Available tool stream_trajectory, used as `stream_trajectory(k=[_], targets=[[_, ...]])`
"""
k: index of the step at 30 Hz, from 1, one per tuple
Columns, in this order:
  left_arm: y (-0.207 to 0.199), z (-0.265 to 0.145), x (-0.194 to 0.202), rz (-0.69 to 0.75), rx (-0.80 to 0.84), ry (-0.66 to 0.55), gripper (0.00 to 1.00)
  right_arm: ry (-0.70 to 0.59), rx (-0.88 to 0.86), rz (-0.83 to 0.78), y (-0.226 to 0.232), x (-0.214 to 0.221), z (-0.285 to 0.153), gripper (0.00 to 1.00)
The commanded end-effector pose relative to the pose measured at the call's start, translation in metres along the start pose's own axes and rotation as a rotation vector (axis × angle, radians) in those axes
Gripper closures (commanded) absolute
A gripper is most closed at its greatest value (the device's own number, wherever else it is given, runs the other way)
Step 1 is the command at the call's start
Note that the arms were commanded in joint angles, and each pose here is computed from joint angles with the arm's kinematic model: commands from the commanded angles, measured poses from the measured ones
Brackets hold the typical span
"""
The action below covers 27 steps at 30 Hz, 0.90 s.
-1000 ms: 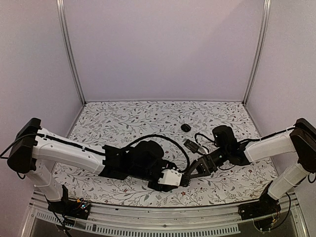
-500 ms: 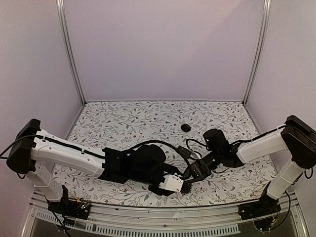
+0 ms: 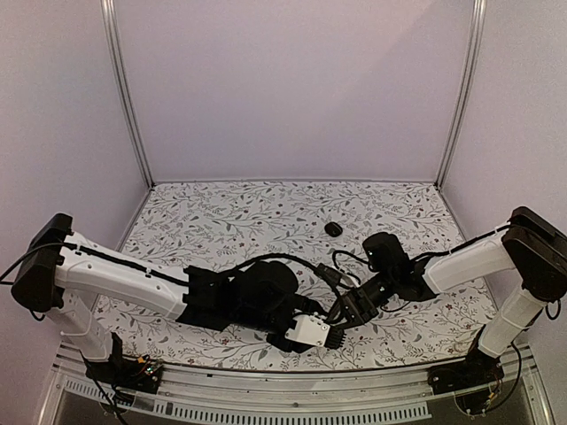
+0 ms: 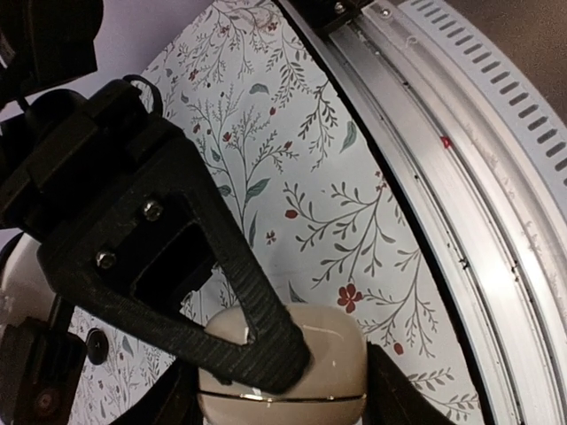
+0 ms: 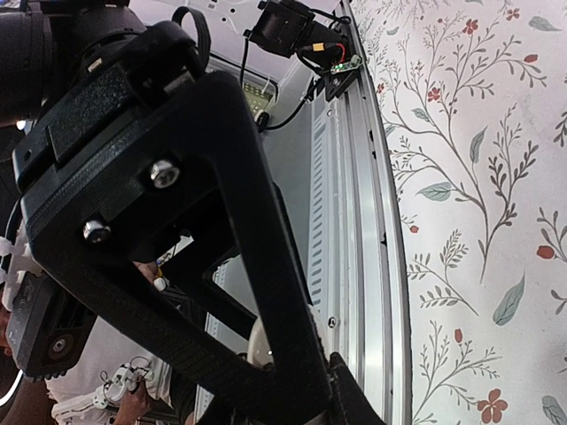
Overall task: Insert the wireless bluetooth earbuds into the charging case
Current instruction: Pass from the left arm to the right
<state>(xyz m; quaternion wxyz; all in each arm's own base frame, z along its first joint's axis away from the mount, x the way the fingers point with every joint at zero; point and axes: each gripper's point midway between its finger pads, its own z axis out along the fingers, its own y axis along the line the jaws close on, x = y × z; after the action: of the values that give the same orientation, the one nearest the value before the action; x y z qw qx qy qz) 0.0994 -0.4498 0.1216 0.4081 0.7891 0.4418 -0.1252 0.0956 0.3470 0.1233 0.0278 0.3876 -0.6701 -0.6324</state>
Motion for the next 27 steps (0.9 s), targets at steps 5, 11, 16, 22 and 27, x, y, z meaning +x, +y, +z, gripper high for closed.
stream_trajectory(k=[5, 11, 16, 22, 27], targets=[[0.033, -0.015, -0.003, -0.028, -0.171, 0.038, 0.33, 0.014, -0.041, -0.036, 0.013, -0.006, 0.003, 0.97], [0.056, -0.050, -0.011, -0.130, -0.309, -0.028, 0.21, -0.031, -0.008, -0.120, 0.023, -0.024, -0.001, 1.00], [0.066, -0.081, -0.010, -0.233, -0.396, -0.093, 0.05, -0.098, 0.038, -0.202, 0.030, -0.050, -0.008, 1.00], [0.069, -0.095, -0.014, -0.383, -0.364, -0.189, 0.04, -0.195, 0.106, -0.352, 0.052, -0.082, -0.021, 1.00], [0.081, -0.099, -0.013, -0.520, -0.393, -0.244, 0.10, -0.302, 0.204, -0.445, 0.066, -0.110, -0.036, 1.00]])
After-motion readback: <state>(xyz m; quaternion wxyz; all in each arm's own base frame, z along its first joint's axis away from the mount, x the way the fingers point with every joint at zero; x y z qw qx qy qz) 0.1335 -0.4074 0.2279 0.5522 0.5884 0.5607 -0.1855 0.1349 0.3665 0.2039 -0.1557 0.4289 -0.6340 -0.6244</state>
